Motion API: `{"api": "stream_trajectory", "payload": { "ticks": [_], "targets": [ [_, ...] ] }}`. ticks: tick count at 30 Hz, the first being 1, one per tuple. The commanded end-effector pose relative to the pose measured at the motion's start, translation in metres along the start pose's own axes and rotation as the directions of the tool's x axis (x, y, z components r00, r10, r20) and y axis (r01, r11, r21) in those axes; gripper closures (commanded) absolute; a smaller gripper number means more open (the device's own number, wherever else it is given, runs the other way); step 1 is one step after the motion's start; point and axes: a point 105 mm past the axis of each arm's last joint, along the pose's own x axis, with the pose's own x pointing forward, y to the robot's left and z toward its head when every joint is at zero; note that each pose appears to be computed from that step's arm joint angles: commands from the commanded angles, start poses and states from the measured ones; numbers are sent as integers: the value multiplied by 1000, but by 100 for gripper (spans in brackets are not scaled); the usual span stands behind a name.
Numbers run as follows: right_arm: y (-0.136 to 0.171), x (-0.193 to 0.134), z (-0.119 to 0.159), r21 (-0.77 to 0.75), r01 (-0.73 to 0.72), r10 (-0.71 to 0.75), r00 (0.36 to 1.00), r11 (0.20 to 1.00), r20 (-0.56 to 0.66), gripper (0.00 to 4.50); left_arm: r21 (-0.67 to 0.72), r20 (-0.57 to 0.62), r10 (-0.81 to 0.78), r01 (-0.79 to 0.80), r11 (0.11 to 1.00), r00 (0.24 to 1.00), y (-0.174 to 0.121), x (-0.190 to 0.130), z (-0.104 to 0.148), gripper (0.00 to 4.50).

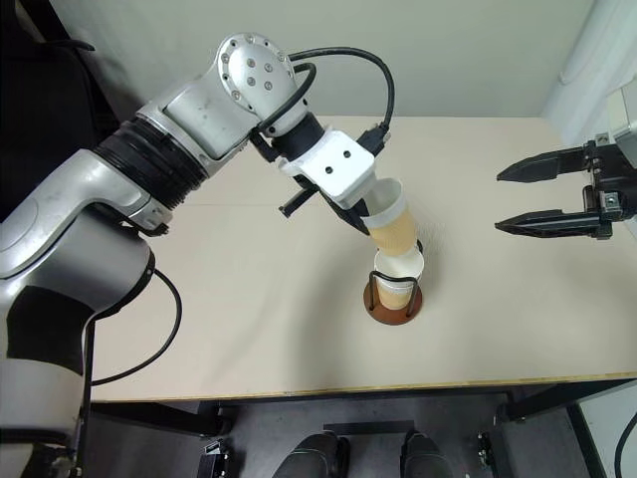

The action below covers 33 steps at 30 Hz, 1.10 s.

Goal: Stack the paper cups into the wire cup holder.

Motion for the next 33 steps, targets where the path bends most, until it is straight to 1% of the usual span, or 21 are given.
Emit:
{"api": "stream_trajectory", "payload": {
  "ticks": [1,14,23,33],
  "targets": [
    [1,-9,15,-55,16,-16,1000,998,2,139,49,3,5,-5,999,1000,5,-10,11,446],
    [2,-12,15,-45,19,-19,1000,999,-9,139,88,-36,-11,14,996,999,6,-4,7,446],
    [3,-12,15,-41,17,-17,1000,999,-13,139,98,-28,-29,32,995,999,4,0,9,446],
    [2,-13,14,-35,14,-14,1000,999,-19,139,108,-40,-69,73,991,997,-5,1,9,446]
  ]
}}
